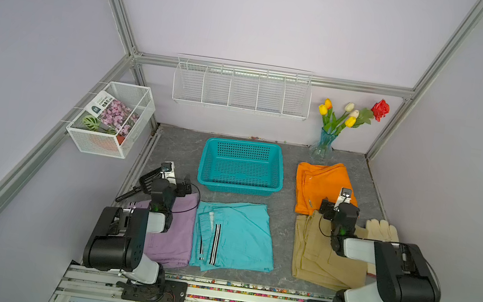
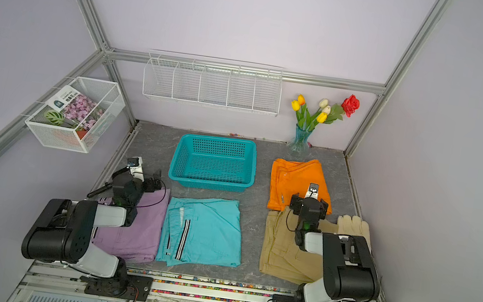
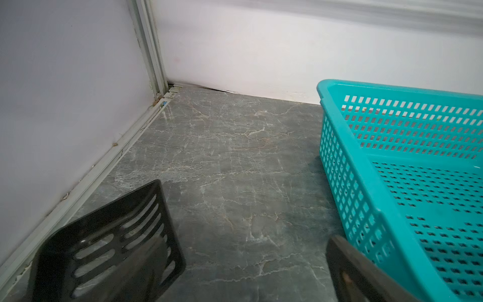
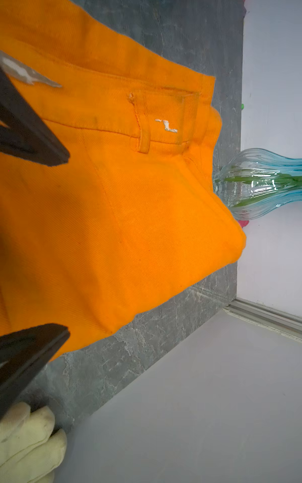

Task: Put the folded long pants in the basket
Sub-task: Move the long pant to the center of the board.

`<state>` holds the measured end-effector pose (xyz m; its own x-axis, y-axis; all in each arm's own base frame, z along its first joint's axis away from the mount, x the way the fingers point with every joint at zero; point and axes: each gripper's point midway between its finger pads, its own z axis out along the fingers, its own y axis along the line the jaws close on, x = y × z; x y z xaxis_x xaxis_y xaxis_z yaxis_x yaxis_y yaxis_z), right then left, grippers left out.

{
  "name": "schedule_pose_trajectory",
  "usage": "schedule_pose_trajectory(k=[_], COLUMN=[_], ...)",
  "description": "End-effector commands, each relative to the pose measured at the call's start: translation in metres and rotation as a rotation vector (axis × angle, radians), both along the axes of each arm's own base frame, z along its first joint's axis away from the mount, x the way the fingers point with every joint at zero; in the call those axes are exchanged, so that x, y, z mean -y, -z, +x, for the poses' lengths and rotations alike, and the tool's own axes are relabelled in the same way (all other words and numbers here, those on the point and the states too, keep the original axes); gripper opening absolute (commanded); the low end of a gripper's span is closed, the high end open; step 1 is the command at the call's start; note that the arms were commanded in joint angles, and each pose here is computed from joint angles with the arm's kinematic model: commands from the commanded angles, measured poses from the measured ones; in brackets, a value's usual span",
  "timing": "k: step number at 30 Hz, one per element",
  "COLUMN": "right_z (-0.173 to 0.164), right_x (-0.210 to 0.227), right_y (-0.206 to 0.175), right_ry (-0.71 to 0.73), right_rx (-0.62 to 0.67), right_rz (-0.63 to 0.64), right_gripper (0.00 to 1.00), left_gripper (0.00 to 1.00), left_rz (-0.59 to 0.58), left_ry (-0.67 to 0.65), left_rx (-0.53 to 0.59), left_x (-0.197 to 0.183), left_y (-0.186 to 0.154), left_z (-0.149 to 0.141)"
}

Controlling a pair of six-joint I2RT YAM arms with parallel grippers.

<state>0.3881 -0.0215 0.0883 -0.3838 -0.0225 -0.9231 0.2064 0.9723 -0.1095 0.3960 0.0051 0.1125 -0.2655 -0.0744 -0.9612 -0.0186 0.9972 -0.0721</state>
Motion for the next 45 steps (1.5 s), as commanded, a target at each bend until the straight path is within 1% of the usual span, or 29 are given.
schedule_pose_trajectory(k=[1, 20, 22, 24, 26, 28, 29, 30, 31, 32, 33, 34, 37, 38, 39, 40, 42, 43, 44, 45], right_z=[0.003, 0.002, 0.002, -0.001, -0.001, -0.004, -0.008, -0.01, -0.013, -0.017, -0.02, -0.022, -0.024, -0.029, -0.033, -0.039, -0.052, -0.062, -0.074, -0.084], right_x=[-0.002, -0.002, -0.005, -0.011, -0.007, -0.005, -0.003, 0.0, 0.001, -0.001, -0.005, -0.014, -0.052, -0.064, -0.075, -0.089, -0.12, -0.145, -0.171, -0.19], right_y=[-0.005, -0.005, -0.006, -0.012, -0.026, -0.041, -0.046, -0.054, -0.062, -0.066, -0.069, -0.074, -0.1, -0.109, -0.115, -0.12, -0.121, -0.119, -0.115, -0.112], right_ry=[-0.004, -0.005, -0.028, -0.057, -0.037, 0.003, 0.028, 0.061, 0.092, 0.104, 0.094, 0.063, -0.122, -0.163, -0.198, -0.236, -0.306, -0.391, -0.478, -0.539], right_rx=[0.012, 0.013, 0.017, 0.032, 0.062, 0.023, -0.029, -0.034, -0.046, -0.066, -0.079, -0.08, -0.081, -0.1, -0.117, -0.138, -0.211, -0.266, -0.327, -0.372], right_rz=[0.003, 0.003, -0.01, -0.019, -0.031, -0.037, -0.005, 0.023, 0.073, 0.123, 0.165, 0.214, 0.325, 0.38, 0.435, 0.503, 0.63, 0.679, 0.701, 0.701], right_gripper=[0.99, 0.99, 0.99, 0.99, 0.99, 0.99, 0.99, 0.99, 0.99, 0.99, 0.99, 0.99, 0.99, 0.99, 0.99, 0.99, 0.99, 0.99, 0.99, 0.99], left_gripper=[1.0, 1.0, 1.0, 1.0, 1.0, 1.0, 1.0, 1.0, 1.0, 1.0, 1.0, 1.0, 1.0, 1.0, 1.0, 1.0, 1.0, 1.0, 1.0, 1.0], left_rz=[0.018, 0.019, 0.02, 0.019, 0.025, 0.03, 0.019, 0.004, -0.044, -0.059, -0.068, -0.095, -0.225, -0.288, -0.349, -0.42, -0.534, -0.605, -0.679, -0.749], left_ry=[0.004, 0.004, 0.003, 0.004, 0.003, -0.03, -0.059, -0.11, -0.183, -0.229, -0.239, -0.25, -0.34, -0.382, -0.388, -0.337, -0.159, -0.083, -0.045, -0.046], left_rx=[0.015, 0.017, 0.015, 0.017, 0.019, 0.046, 0.024, 0.014, -0.038, -0.044, -0.03, 0.005, 0.106, 0.102, 0.075, 0.055, 0.001, -0.05, -0.124, -0.202], left_x=[0.001, 0.001, 0.001, 0.001, 0.0, -0.006, -0.01, -0.018, -0.027, -0.034, -0.035, -0.036, -0.046, -0.05, -0.048, -0.038, -0.003, 0.014, 0.027, 0.035], left_y=[-0.007, -0.007, -0.007, -0.007, -0.008, -0.021, -0.025, -0.036, -0.043, -0.056, -0.064, -0.073, -0.097, -0.104, -0.107, -0.116, -0.126, -0.127, -0.122, -0.114], left_z=[0.003, 0.003, 0.003, 0.003, 0.003, 0.004, 0.004, 0.005, 0.001, -0.003, -0.009, -0.017, -0.042, -0.051, -0.056, -0.059, -0.059, -0.061, -0.064, -0.068])
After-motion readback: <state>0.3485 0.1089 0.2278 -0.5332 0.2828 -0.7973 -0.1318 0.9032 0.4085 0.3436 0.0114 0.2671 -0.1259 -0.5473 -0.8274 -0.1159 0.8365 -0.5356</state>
